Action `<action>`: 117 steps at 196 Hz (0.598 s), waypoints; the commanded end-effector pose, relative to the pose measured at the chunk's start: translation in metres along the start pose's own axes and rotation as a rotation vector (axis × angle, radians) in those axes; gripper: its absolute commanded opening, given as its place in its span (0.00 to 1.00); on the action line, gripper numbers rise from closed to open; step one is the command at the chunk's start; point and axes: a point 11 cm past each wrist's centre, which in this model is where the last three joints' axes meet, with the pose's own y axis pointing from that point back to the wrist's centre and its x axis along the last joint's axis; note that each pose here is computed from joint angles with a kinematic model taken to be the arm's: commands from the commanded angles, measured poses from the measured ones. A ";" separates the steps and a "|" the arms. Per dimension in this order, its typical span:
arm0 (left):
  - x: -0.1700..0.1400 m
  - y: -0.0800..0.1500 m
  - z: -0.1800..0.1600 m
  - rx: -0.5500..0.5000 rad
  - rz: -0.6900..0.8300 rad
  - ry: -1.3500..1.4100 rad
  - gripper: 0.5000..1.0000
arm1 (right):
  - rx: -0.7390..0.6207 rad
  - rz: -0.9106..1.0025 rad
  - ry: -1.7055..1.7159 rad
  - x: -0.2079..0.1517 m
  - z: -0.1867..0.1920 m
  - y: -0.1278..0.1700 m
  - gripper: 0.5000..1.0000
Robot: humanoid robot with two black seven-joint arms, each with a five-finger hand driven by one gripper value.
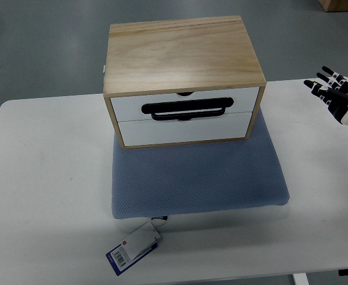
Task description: Open wood drawer with right hand
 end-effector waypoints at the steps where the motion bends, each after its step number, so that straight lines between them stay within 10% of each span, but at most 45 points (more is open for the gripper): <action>1: -0.001 0.000 0.000 0.000 -0.002 -0.001 1.00 | 0.000 -0.001 -0.002 0.000 0.000 0.000 0.86; 117: -0.001 0.000 -0.001 0.001 -0.002 0.001 1.00 | -0.007 -0.025 -0.005 -0.007 0.004 -0.001 0.86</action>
